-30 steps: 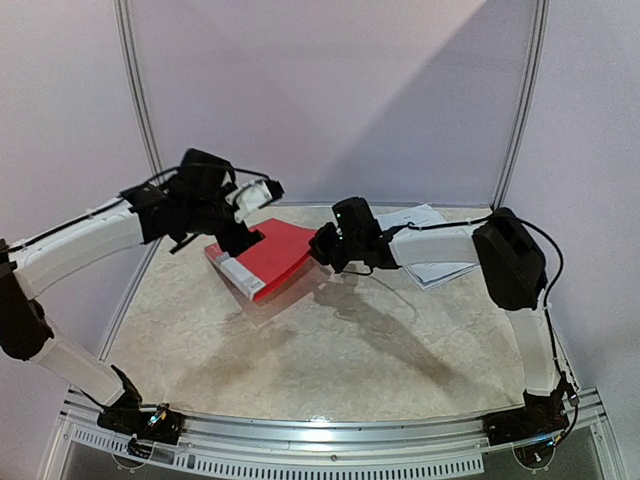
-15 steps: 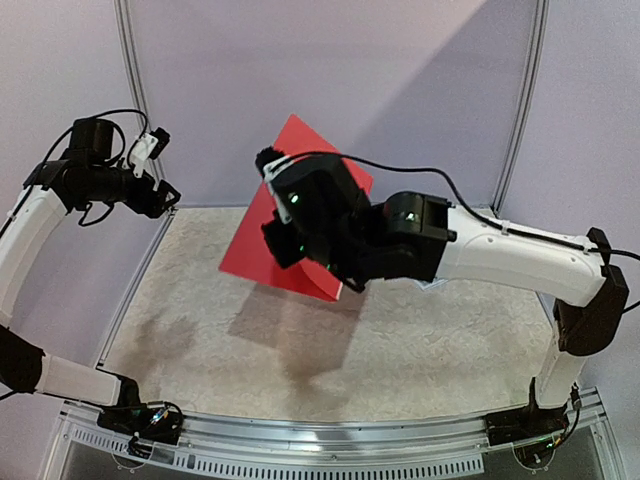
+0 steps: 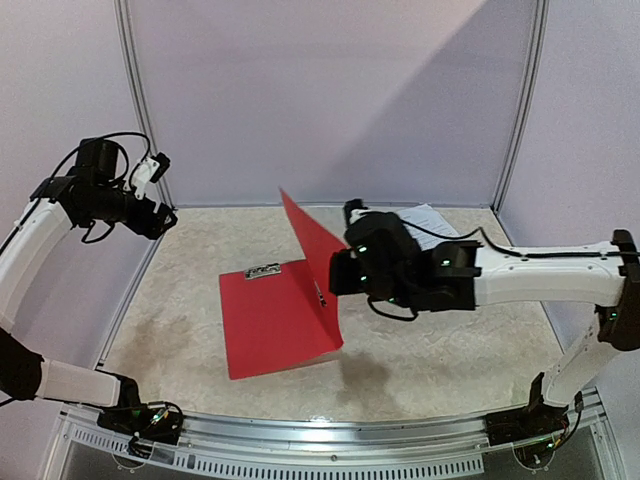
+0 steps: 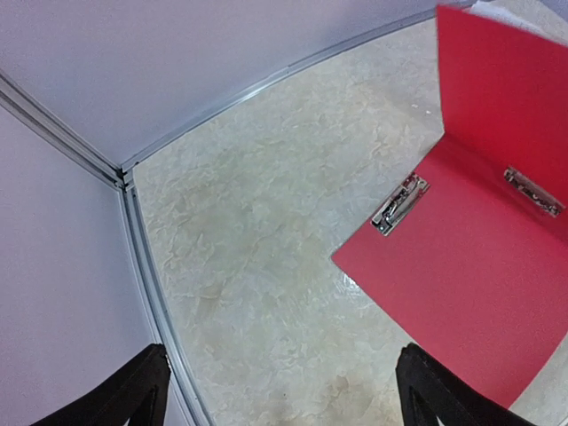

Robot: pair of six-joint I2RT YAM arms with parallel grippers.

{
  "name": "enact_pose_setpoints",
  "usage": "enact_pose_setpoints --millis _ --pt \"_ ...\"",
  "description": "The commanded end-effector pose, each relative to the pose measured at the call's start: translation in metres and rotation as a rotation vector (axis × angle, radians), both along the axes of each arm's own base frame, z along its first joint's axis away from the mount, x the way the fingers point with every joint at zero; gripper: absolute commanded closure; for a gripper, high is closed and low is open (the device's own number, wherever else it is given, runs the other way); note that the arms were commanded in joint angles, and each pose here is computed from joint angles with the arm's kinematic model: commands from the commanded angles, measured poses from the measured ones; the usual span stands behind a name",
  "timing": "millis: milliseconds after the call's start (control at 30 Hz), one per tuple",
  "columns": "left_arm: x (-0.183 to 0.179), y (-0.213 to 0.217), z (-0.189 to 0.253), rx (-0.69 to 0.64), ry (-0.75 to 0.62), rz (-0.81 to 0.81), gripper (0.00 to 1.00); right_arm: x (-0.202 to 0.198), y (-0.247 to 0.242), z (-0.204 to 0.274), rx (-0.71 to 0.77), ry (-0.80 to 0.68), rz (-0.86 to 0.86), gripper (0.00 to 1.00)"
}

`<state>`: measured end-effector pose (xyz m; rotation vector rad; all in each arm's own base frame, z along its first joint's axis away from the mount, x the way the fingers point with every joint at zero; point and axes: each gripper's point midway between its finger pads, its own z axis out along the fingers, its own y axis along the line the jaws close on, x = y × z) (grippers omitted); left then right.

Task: Put the files into the folder
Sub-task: Open the folder at the center of the board.

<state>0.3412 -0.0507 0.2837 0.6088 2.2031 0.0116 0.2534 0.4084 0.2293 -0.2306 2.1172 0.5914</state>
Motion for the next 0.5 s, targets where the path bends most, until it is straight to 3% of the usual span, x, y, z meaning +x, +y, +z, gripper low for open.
enact_pose_setpoints --millis 0,133,267,467 --pt "-0.012 -0.015 -0.019 0.042 0.056 -0.062 0.1 -0.005 -0.027 0.028 0.446 0.178 -0.153 1.0" --pt "-0.019 -0.048 -0.028 0.125 0.057 -0.178 0.1 -0.02 -0.057 0.0 0.565 0.313 -0.244 1.0" --pt "-0.015 -0.078 -0.051 0.179 0.104 -0.26 0.1 -0.039 -0.097 -0.052 0.507 0.426 -0.347 1.0" --pt "-0.009 -0.119 -0.107 0.291 0.207 -0.376 0.12 -0.073 -0.148 -0.125 0.537 0.619 -0.497 0.99"
